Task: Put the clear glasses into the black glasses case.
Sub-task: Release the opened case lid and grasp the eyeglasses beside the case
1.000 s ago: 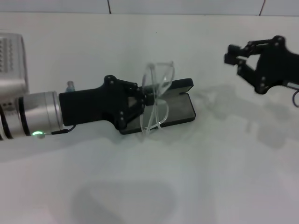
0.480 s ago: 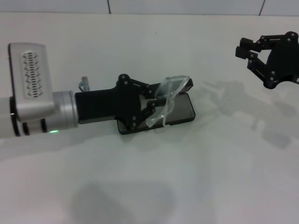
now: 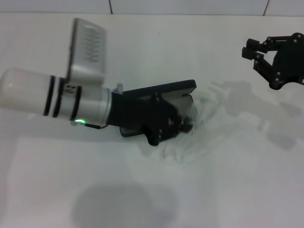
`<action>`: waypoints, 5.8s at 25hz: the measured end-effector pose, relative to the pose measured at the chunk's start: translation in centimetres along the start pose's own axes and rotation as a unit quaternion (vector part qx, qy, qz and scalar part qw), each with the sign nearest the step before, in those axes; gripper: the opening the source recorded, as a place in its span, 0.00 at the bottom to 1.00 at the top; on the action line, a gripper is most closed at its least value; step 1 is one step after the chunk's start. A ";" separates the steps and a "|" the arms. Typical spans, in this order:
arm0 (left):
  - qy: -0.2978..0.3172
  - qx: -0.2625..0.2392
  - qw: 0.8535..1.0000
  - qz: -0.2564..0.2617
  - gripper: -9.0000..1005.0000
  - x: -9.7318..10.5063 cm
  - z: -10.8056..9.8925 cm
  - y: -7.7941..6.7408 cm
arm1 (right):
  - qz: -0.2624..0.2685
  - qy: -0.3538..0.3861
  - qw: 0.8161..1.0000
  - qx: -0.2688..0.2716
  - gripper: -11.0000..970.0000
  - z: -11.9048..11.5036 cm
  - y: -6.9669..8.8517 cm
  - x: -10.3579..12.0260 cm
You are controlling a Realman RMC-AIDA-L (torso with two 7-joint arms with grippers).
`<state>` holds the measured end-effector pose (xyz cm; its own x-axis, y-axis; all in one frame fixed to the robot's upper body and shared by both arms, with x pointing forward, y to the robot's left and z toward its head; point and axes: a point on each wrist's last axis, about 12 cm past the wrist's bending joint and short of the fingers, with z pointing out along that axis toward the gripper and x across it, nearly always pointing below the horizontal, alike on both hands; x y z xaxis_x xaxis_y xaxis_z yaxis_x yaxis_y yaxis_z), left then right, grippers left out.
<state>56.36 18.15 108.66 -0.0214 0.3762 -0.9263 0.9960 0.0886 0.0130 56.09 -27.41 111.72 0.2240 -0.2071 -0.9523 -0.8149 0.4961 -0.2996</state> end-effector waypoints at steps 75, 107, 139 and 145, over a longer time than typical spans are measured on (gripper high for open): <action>-0.113 -0.122 0.968 -0.189 0.62 -0.8 -6.6 0.8 | -0.152 0.375 0.807 -0.430 0.43 14.8 5.7 -8.1; -0.108 -0.126 0.968 -0.188 0.62 -0.4 -6.7 0.7 | -0.229 0.391 0.789 -0.414 0.31 16.8 8.7 -6.1; -0.111 -0.156 0.963 -0.188 0.62 0.3 -8.4 0.8 | -0.223 0.350 0.861 -0.293 0.19 15.7 6.9 -6.6; -0.109 -0.155 0.964 -0.186 0.62 0.2 -8.4 0.9 | -0.235 0.351 0.859 -0.288 0.27 16.2 7.5 -5.5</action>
<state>56.50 26.05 111.67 -0.3197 0.0652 -0.9453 0.8481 0.4646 -0.2548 57.42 -8.87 113.81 0.3880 -0.8288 -0.4031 -0.8971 -0.2394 -0.3712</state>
